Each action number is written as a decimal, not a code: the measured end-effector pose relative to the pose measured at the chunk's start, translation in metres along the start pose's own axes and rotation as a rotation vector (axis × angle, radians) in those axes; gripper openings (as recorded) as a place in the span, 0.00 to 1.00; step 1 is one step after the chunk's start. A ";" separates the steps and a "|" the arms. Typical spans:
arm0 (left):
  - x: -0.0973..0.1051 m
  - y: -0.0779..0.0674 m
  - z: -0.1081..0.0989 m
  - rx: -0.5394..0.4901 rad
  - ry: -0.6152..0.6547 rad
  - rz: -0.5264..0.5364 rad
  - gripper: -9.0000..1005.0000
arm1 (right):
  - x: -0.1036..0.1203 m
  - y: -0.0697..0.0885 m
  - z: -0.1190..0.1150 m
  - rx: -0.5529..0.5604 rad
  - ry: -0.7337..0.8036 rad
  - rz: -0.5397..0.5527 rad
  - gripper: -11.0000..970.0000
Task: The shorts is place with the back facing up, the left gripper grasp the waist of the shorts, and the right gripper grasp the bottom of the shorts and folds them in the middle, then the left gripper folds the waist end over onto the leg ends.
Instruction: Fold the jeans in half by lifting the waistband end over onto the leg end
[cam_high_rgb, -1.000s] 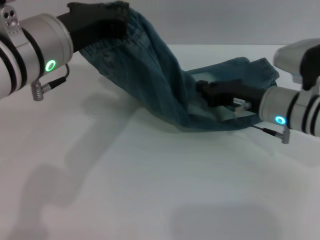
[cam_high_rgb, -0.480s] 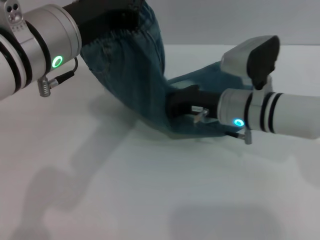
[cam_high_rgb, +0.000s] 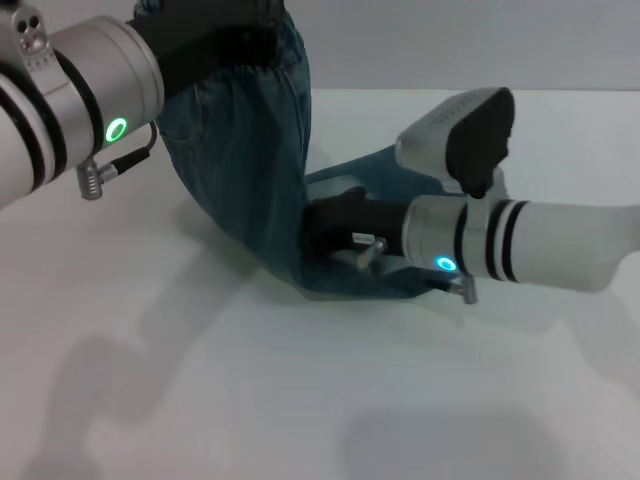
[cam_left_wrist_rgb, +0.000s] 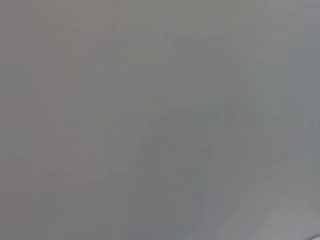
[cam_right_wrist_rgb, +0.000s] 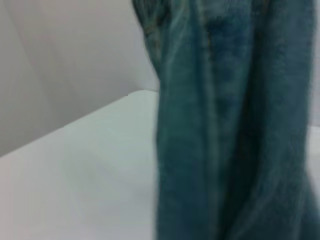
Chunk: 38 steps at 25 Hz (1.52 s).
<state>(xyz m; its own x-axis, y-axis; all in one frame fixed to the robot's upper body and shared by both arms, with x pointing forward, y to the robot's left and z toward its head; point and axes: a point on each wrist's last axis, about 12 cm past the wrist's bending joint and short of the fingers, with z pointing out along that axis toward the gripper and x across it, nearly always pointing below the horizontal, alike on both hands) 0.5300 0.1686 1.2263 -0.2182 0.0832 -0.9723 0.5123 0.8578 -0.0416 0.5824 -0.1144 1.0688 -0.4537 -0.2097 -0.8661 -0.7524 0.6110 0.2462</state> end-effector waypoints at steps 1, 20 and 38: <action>0.001 0.001 0.000 -0.002 0.003 0.000 0.04 | 0.000 0.000 0.000 0.000 0.000 0.000 0.01; 0.000 -0.006 -0.001 0.035 -0.007 0.024 0.04 | 0.009 -0.012 -0.014 0.063 -0.042 0.055 0.01; -0.001 -0.007 -0.001 0.046 -0.023 0.027 0.04 | -0.009 0.039 0.030 -0.055 0.033 -0.079 0.01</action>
<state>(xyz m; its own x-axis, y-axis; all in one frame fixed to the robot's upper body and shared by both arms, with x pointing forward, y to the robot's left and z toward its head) 0.5262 0.1628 1.2280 -0.1852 0.0936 -0.9782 0.5556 0.8310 -0.0257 0.5713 -0.0661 1.0731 -0.4071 -0.2812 -0.8690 -0.8111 0.5487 0.2024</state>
